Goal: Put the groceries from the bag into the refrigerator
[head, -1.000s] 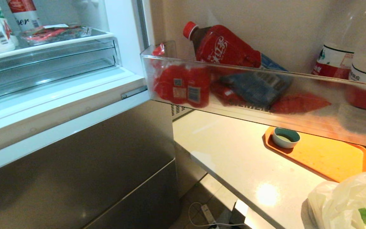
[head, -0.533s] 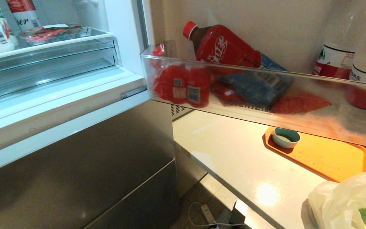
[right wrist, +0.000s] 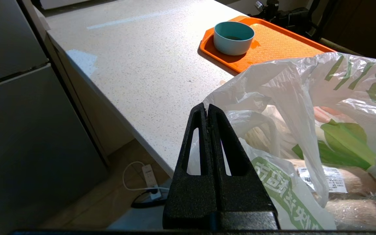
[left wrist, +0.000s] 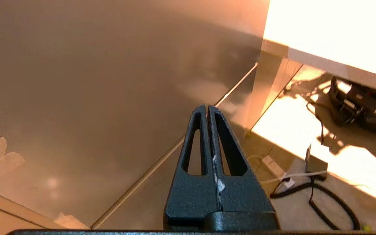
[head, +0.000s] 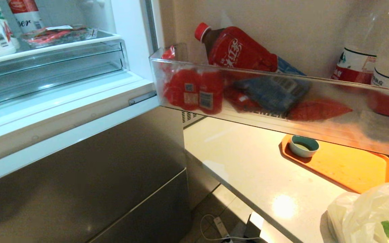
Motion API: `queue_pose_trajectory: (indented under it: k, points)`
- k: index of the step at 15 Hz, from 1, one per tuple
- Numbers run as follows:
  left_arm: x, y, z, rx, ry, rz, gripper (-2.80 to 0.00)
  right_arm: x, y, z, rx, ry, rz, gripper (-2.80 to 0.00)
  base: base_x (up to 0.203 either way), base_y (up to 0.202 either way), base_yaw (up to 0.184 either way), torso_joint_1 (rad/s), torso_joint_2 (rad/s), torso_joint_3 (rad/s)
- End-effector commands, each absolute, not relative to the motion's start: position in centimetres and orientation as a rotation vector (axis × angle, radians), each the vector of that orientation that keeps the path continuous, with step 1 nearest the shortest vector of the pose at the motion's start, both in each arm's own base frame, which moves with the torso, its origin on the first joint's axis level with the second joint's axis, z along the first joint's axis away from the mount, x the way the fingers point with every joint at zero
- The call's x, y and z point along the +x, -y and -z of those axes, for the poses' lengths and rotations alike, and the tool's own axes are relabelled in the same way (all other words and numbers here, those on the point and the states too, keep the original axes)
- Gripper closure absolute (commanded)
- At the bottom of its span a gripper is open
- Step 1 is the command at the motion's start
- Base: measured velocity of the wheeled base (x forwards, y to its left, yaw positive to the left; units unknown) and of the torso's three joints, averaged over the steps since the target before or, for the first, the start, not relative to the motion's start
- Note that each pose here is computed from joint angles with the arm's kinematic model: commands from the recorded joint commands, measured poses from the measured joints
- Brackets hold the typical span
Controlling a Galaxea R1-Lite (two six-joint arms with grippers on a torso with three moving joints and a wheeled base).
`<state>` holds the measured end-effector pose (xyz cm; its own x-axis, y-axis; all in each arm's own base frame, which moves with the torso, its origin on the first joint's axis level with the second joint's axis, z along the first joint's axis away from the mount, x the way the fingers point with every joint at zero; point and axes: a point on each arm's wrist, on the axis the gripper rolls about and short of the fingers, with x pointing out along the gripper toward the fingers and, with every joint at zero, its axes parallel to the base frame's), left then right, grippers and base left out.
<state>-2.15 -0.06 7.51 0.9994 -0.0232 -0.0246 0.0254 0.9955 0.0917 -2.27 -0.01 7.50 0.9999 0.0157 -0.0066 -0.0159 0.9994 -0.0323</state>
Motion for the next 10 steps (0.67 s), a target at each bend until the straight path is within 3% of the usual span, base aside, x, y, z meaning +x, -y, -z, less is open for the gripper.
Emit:
queue_pose_trajectory:
  k: [1,6,10]
  points:
    - [-2.27,0.05,-7.49,0.069,-0.007,0.018,0.0,-2.27,0.0,-7.5,-0.034,-0.006,-0.02,0.0,0.0,0.0,0.0,0.0,0.0,0.0]
    - [-2.27,0.01,-7.5,0.033,-0.006,0.0,0.0,-2.27,0.01,-7.5,-0.017,-0.006,-0.015,0.0,0.0,0.0,0.0,0.0,0.0,0.0]
    - [-2.27,0.01,-7.5,0.034,-0.006,-0.001,0.0,-2.27,0.01,-7.5,-0.014,-0.006,-0.015,0.0,0.005,0.007,-0.132,0.005,0.0,0.002]
